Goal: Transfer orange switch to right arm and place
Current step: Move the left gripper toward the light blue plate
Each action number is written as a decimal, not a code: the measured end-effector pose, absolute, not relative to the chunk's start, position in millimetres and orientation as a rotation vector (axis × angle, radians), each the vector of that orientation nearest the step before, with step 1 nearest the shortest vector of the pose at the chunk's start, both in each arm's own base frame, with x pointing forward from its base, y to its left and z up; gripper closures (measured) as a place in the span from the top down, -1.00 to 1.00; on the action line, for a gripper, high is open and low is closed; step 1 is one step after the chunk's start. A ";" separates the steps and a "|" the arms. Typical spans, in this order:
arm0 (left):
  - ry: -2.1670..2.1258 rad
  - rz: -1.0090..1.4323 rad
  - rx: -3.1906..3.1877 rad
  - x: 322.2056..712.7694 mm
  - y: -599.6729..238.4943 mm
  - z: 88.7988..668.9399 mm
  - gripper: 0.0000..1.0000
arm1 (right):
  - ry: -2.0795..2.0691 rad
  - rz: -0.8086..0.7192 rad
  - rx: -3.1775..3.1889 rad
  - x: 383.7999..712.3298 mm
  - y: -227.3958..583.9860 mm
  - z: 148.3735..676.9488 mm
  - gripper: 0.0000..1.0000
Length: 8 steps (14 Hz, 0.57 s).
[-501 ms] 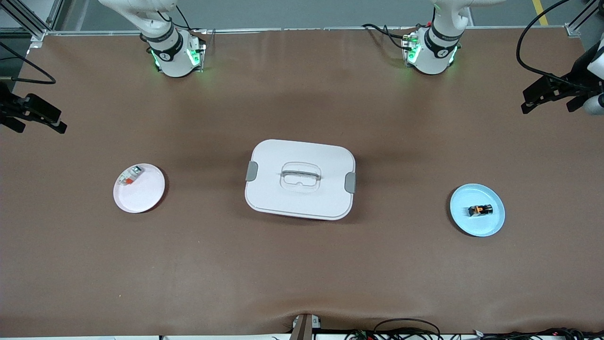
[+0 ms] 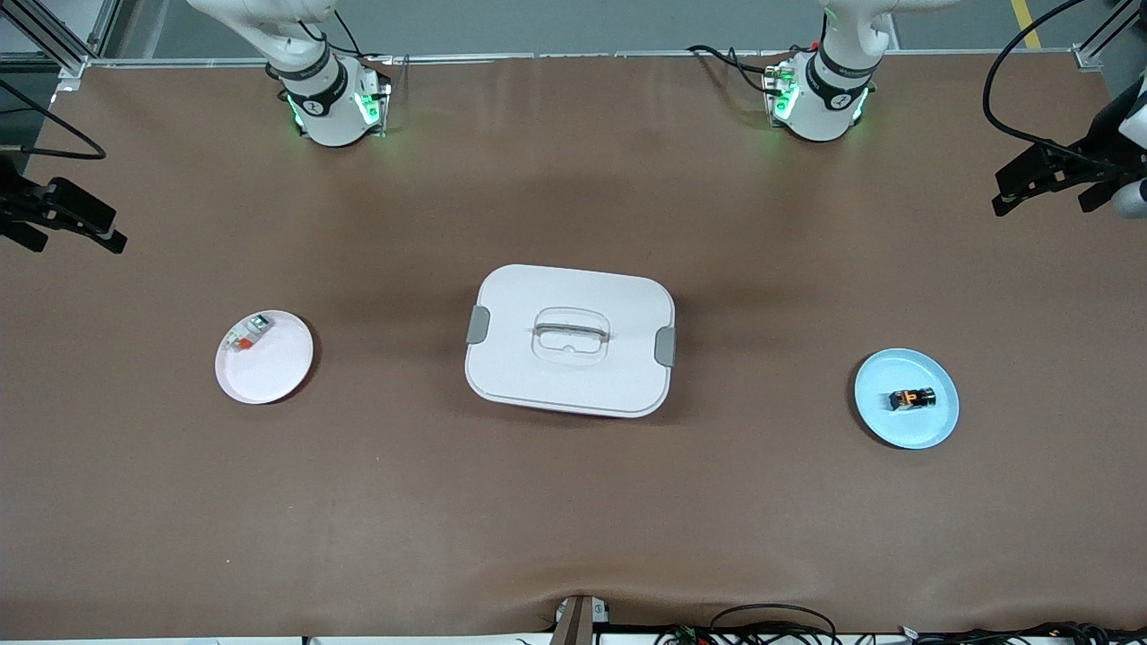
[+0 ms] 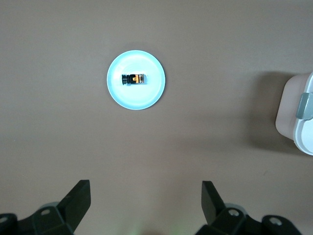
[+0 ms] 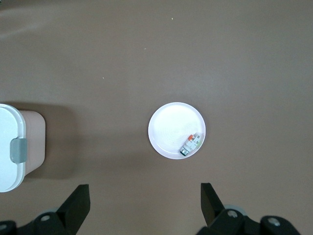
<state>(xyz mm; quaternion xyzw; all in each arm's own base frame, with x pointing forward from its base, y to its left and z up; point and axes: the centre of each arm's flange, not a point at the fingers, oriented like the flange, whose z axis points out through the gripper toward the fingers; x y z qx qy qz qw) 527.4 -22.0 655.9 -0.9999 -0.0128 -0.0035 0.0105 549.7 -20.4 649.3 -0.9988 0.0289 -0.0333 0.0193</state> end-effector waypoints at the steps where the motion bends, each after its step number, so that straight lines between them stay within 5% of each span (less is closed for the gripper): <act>1: -0.040 -0.003 -3.120 528.8 -21.9 653.4 1.00 | 0.090 -0.103 -3.100 549.7 -20.4 649.3 1.00; 8: -0.078 0.021 -3.118 547.3 -8.1 627.1 1.00 | 0.090 -0.104 -3.100 549.7 -20.4 649.5 1.00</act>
